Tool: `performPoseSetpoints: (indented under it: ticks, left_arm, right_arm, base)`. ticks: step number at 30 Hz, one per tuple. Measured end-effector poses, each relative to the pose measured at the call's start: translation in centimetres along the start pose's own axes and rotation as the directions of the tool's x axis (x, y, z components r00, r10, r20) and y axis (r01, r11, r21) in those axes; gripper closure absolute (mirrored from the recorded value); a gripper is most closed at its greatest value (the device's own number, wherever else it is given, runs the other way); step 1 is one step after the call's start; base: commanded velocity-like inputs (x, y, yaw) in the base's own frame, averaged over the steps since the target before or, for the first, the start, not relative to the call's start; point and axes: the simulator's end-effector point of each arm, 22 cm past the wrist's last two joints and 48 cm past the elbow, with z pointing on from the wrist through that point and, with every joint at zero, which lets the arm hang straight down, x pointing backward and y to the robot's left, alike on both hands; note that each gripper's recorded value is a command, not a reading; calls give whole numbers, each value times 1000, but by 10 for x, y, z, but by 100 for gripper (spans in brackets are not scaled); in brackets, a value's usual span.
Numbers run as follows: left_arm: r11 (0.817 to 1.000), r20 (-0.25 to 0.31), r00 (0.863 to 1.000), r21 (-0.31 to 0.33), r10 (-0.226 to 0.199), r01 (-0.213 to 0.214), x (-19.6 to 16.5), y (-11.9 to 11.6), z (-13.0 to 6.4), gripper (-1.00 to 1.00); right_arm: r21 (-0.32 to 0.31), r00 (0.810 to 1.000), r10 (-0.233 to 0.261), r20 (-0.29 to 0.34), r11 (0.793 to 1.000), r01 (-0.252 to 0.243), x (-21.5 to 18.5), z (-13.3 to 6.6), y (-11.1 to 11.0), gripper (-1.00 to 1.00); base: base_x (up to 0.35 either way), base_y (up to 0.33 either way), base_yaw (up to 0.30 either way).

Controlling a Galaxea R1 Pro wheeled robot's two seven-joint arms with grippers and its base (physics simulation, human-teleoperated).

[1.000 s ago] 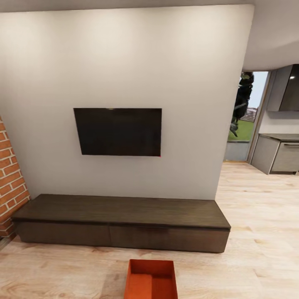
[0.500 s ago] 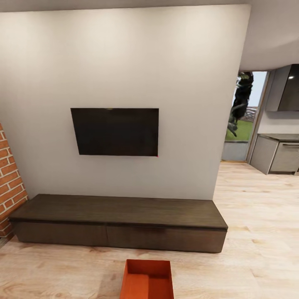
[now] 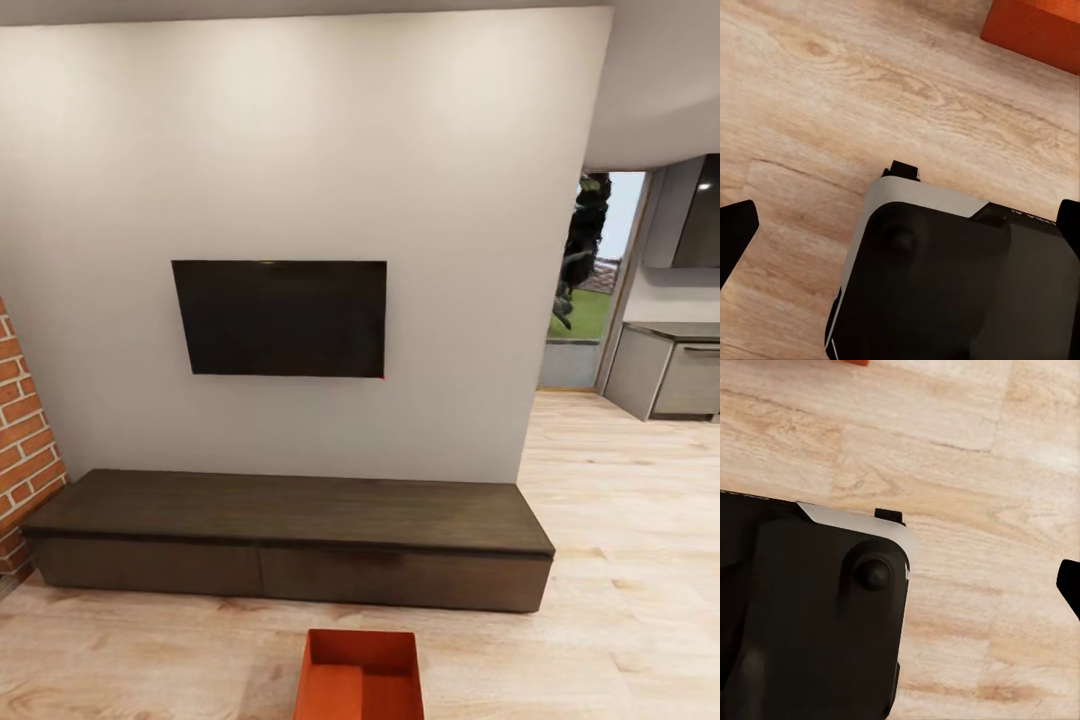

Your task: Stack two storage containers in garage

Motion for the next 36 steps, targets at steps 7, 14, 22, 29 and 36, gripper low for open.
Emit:
performPoseSetpoints:
  ticks: [7,14,22,29,36]
  left_arm:
    - [1000,0,1000,0,-1,1,0,0,0,-100]
    - [1000,0,1000,0,0,0,0,0,0,-100]
    - [1000,0,1000,0,1,-1,0,0,0,-100]
    - [1000,-2,1000,-1,1,-1,1,0,0,-100]
    - [1000,-12,1000,-4,1,-1,5,1,1,-100]
  right_arm:
    - [0,1000,0,0,1000,0,0,0,0,-100]
    - [0,1000,1,0,1000,-1,0,0,0,-100]
    - [0,1000,3,1,1000,-3,0,0,0,-100]
    - [-7,1000,3,-2,1000,-3,1,0,2,-100]
    - [-12,1000,3,-13,1000,-3,5,0,3,-100]
  base:
    - [17,18,0]
    - [9,1,0]
    - [156,0,0]
    - [19,0,0]
    - [0,0,0]
